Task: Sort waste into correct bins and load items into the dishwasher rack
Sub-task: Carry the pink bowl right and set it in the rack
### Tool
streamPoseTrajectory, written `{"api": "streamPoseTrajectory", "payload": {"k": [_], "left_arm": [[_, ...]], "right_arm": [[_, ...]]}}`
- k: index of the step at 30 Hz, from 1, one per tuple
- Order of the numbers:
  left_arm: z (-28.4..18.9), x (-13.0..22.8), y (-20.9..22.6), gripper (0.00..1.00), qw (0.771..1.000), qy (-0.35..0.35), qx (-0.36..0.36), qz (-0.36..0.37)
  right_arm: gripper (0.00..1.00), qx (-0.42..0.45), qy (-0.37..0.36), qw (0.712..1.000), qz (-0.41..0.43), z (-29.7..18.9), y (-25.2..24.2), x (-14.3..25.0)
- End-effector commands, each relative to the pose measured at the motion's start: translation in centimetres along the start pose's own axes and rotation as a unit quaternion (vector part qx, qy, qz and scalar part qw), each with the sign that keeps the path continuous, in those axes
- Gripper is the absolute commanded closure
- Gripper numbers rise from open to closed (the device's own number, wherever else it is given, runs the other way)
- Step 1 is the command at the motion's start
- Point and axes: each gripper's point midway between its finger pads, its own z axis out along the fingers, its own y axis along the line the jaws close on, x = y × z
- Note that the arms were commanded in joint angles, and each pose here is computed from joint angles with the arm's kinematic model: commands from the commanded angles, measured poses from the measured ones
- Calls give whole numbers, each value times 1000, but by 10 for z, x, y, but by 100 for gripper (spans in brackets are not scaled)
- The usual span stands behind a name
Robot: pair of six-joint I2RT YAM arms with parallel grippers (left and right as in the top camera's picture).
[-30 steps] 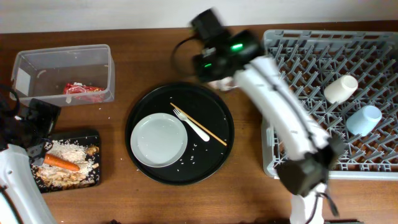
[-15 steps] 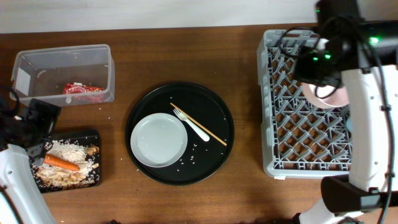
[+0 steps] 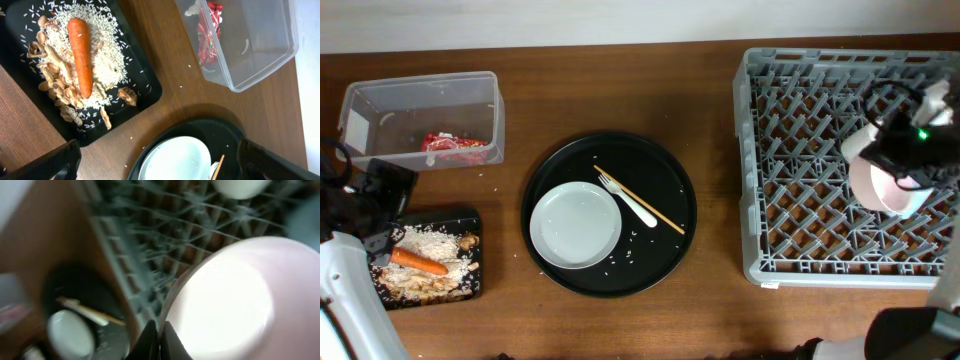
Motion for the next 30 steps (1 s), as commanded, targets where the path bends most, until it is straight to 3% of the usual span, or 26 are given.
{"api": "streamPoseTrajectory", "payload": {"k": [1, 5, 9, 18, 23, 30], "left_arm": [[-1, -2, 2, 1, 1000, -5, -3, -9], [-1, -2, 2, 1, 1000, -4, -3, -9], [-1, -2, 2, 1, 1000, -4, -3, -9], [-1, -2, 2, 1, 1000, -4, -3, -9], [-1, -2, 2, 1, 1000, -5, -3, -9], [-1, -2, 2, 1, 1000, -4, -3, -9]], "right_arm": [[96, -187, -10, 981, -53, -7, 33, 2], [96, -321, -38, 945, -52, -10, 39, -3], [96, -386, -47, 921, -36, 8, 28, 2], [96, -418, -68, 906, -25, 19, 9, -5], [96, -375, -46, 926, -1, 33, -3, 1], [96, -371, -26, 928, 26, 42, -7, 13]]}}
